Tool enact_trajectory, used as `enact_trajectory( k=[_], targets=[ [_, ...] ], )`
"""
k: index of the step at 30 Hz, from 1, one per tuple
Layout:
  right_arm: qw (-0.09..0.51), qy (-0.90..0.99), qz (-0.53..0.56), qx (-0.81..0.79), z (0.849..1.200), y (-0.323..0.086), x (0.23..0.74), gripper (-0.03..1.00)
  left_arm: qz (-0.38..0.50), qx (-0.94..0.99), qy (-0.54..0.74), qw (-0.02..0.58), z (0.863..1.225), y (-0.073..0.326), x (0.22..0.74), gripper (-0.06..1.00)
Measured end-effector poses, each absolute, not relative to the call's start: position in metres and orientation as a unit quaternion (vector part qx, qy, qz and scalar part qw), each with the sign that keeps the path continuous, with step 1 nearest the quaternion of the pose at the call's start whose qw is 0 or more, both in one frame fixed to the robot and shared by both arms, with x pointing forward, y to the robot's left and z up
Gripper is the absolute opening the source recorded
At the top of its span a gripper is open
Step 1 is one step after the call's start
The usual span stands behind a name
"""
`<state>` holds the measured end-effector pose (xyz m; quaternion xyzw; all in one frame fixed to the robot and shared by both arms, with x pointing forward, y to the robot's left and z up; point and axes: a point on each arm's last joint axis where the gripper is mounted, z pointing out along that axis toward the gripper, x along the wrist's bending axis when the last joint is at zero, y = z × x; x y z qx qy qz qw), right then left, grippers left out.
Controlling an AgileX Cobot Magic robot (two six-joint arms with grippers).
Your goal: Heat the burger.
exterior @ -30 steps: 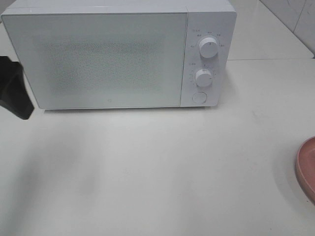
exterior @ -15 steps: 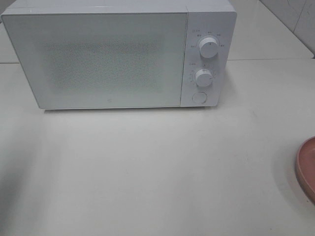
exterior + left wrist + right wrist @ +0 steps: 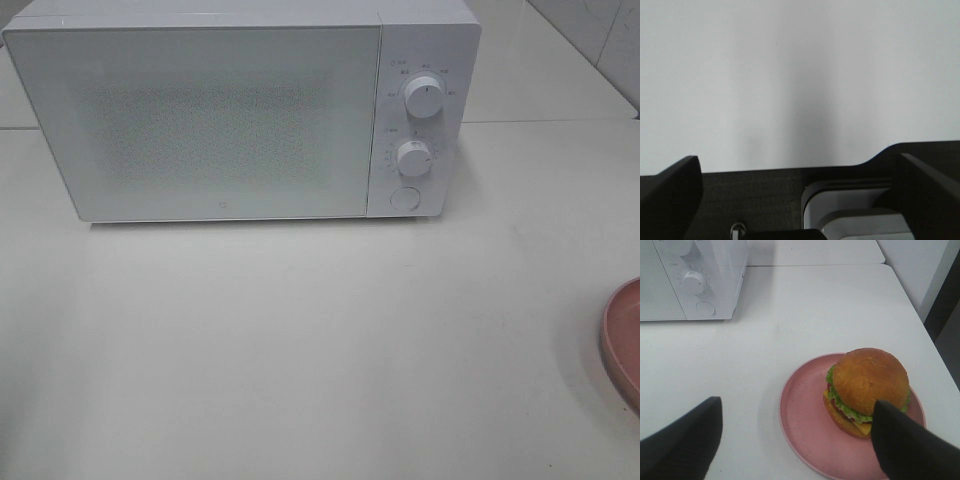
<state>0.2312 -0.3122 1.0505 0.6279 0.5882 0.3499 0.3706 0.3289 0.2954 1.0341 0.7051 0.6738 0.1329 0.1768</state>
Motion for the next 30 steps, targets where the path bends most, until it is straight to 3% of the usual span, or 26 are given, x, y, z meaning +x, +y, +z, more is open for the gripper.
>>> enact_trajectory(
  k=[7,30],
  targets=[
    [0.371,0.588,0.350,0.628,1.050,-0.312,0.231,0.76,0.211,0.687,0.652,0.242,1.042,0.296,0.303,0.97],
    [0.371,0.588,0.350,0.628,1.050,-0.312,0.231,0.76,0.311,0.650,0.611,0.327,1.055,0.297,0.263,0.97]
  ],
)
